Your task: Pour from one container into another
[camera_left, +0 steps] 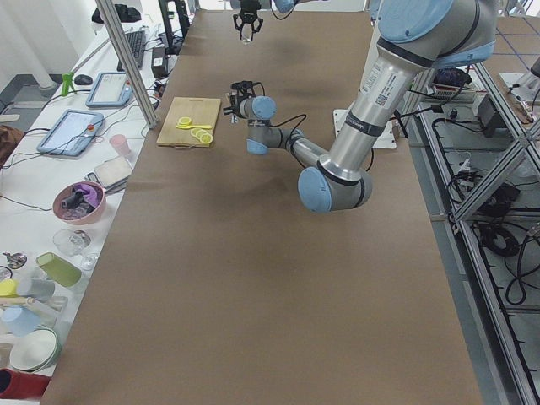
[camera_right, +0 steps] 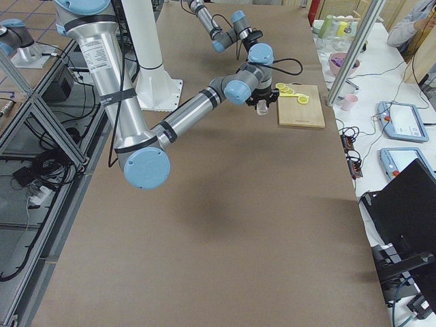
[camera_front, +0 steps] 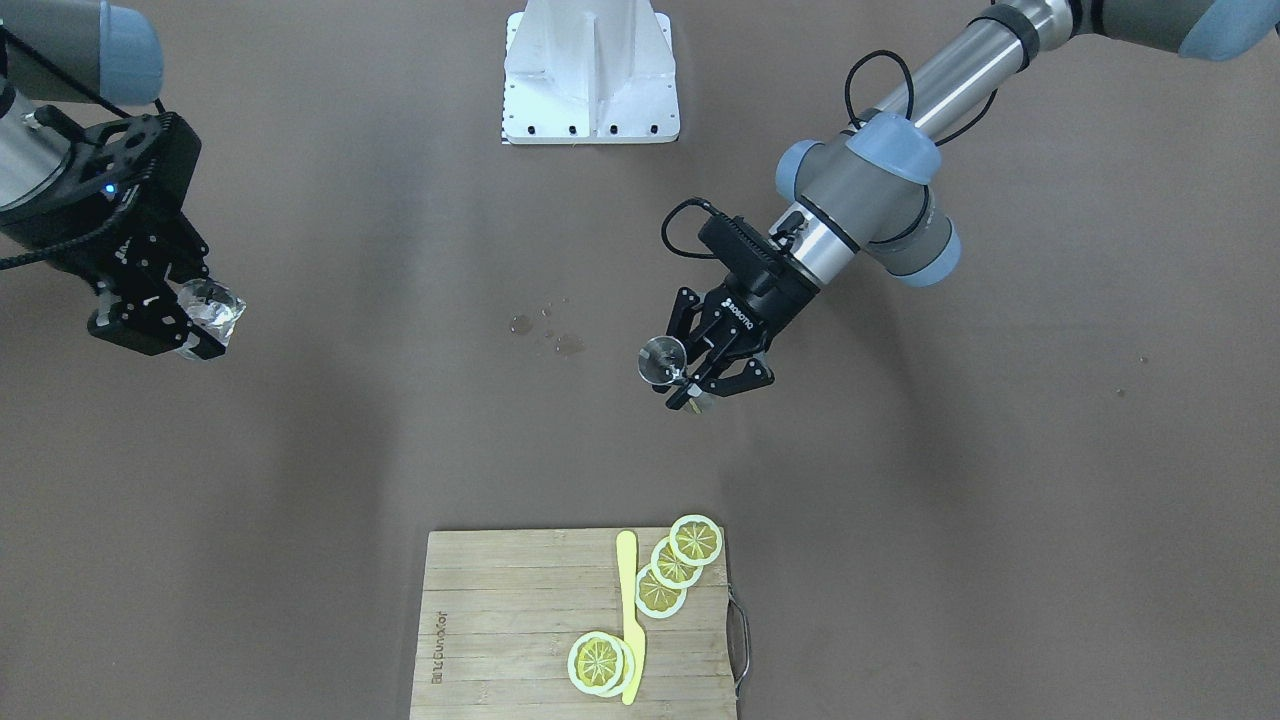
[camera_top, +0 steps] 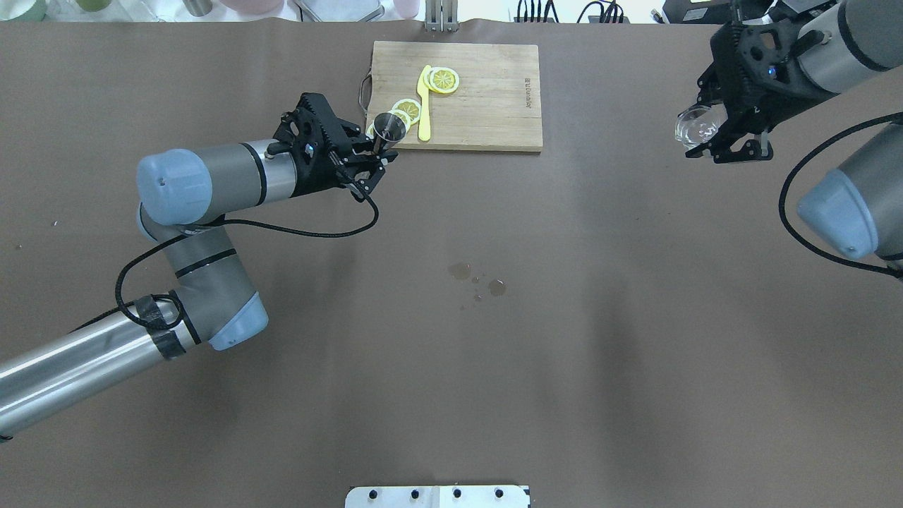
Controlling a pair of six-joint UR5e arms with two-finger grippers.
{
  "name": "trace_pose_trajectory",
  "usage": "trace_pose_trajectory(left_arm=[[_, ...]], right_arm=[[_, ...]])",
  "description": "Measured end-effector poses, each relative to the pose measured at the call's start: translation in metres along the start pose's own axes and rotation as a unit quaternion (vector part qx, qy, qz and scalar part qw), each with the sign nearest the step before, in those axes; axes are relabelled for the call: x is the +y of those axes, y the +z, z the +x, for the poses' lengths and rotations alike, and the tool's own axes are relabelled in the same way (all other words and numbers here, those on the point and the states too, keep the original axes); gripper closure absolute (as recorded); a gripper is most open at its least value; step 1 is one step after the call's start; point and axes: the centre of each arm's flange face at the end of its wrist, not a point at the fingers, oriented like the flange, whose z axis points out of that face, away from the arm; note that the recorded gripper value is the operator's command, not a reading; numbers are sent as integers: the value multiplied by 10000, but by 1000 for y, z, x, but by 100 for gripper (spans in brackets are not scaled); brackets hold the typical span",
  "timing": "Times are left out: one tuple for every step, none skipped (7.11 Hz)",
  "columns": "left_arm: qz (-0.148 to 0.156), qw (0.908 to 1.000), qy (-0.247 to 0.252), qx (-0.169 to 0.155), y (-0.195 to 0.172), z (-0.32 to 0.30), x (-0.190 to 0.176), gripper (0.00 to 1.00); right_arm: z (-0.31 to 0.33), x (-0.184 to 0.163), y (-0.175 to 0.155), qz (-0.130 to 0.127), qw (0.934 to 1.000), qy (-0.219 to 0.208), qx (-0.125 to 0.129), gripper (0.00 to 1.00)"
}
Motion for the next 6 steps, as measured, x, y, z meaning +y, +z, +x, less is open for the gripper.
trace_pose_trajectory(left_arm=[[-16, 9998, 7, -187, -18, -29, 18, 100], [-8, 9995, 16, -319, -35, -49, 35, 100], [17, 9991, 26, -415, -53, -63, 56, 100], [81, 9989, 39, -467, -72, -72, 77, 100], [217, 9986, 59, -470, -93, -76, 99, 100], [364, 9983, 75, -446, -112, -77, 119, 100]], right_arm=[[3, 38, 0, 122, 9999, 101, 9, 100], [7, 77, 1, 255, 9994, 220, -10, 100], [10, 115, 3, 383, 9987, 331, -56, 100], [9, 151, 7, 501, 9978, 417, -89, 100], [7, 182, 9, 604, 9969, 487, -117, 100], [4, 206, 12, 694, 9958, 564, -178, 100]])
